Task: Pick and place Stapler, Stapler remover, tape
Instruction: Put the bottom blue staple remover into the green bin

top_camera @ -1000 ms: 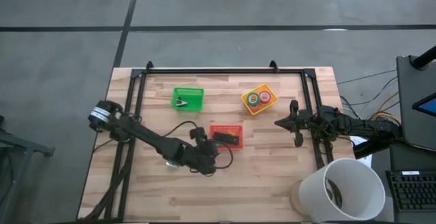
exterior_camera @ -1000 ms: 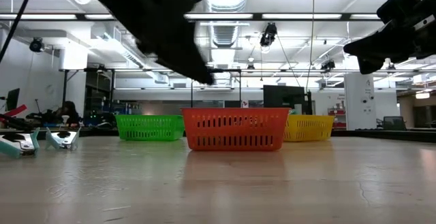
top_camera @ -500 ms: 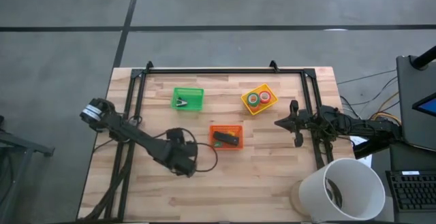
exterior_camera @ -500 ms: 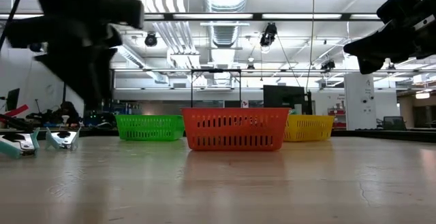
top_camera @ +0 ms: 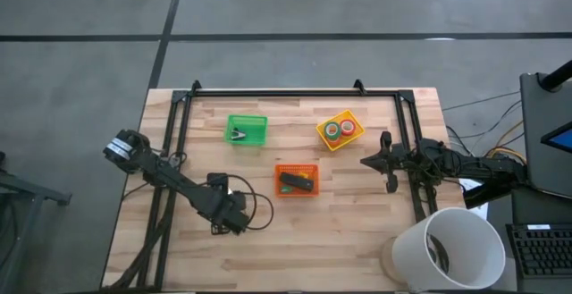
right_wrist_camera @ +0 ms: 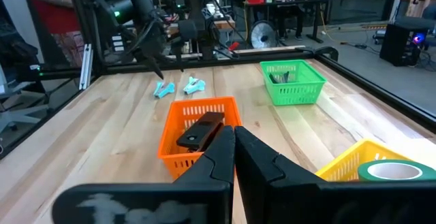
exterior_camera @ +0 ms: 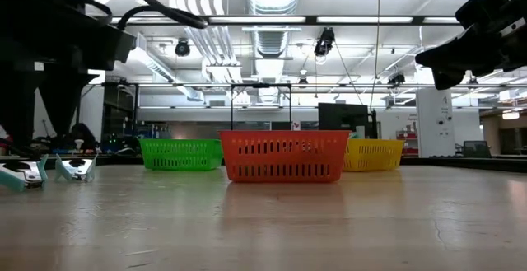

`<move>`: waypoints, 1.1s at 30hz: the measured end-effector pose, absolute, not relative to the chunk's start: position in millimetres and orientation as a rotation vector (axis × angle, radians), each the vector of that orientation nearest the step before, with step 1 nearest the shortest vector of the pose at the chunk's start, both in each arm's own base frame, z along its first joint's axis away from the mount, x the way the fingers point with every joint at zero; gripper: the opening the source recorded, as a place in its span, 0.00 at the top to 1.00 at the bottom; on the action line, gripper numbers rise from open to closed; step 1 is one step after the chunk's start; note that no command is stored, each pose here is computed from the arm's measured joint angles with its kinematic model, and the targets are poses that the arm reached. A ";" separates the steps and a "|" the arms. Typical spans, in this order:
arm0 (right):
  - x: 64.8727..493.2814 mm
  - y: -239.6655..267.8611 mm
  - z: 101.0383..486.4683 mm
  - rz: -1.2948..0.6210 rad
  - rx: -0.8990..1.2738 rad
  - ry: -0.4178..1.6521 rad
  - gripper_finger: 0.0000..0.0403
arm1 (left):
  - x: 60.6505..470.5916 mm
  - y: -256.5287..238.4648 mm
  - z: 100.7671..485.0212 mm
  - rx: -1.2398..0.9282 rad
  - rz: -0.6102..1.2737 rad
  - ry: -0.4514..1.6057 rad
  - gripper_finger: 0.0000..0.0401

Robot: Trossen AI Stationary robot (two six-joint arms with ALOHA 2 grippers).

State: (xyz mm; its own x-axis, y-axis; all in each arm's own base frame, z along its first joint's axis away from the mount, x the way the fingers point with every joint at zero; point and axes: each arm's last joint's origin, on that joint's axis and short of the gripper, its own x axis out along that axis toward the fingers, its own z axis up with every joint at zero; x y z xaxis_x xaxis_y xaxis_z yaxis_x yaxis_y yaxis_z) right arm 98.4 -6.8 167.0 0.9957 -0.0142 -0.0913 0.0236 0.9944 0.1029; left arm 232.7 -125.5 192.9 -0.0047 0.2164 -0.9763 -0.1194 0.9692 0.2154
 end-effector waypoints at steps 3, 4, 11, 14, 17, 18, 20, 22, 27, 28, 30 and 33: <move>98.4 -6.8 167.0 -0.019 0.104 0.091 0.98 | 232.4 -125.0 193.0 0.109 0.254 1.555 0.38; 98.4 -6.8 167.0 -0.019 0.104 0.091 0.98 | 232.7 -125.1 193.0 0.116 0.247 1.551 0.38; 98.4 -6.8 167.0 -0.019 0.104 0.091 0.98 | 236.4 -127.3 189.1 0.102 0.211 1.510 0.42; 98.4 -6.8 166.9 -0.019 0.104 0.091 0.98 | 237.8 -128.2 184.0 0.095 0.186 1.486 0.45; 98.4 -6.8 167.0 -0.019 0.104 0.091 0.98 | 235.0 -126.8 179.9 0.099 0.189 1.503 0.48; 98.4 -6.8 166.9 -0.019 0.104 0.091 0.98 | 234.0 -126.2 178.6 0.103 0.192 1.509 0.49; 98.4 -6.8 167.0 -0.019 0.104 0.091 0.98 | 232.8 -125.9 176.8 0.096 0.187 1.520 0.51; 98.4 -6.8 166.9 -0.019 0.104 0.091 0.98 | 232.1 -125.8 176.3 0.092 0.184 1.529 0.53; 98.4 -6.8 166.9 -0.019 0.104 0.091 0.98 | 235.7 -127.7 175.7 0.075 0.170 1.491 0.59; 98.4 -6.8 166.9 -0.019 0.104 0.091 0.98 | 236.3 -128.0 175.0 0.071 0.166 1.482 0.61; 98.4 -6.8 167.0 -0.019 0.104 0.091 0.98 | 235.4 -127.6 172.9 0.070 0.166 1.486 0.64; 98.4 -6.8 167.0 -0.019 0.104 0.091 0.98 | 232.2 -126.0 168.8 0.070 0.171 1.505 0.68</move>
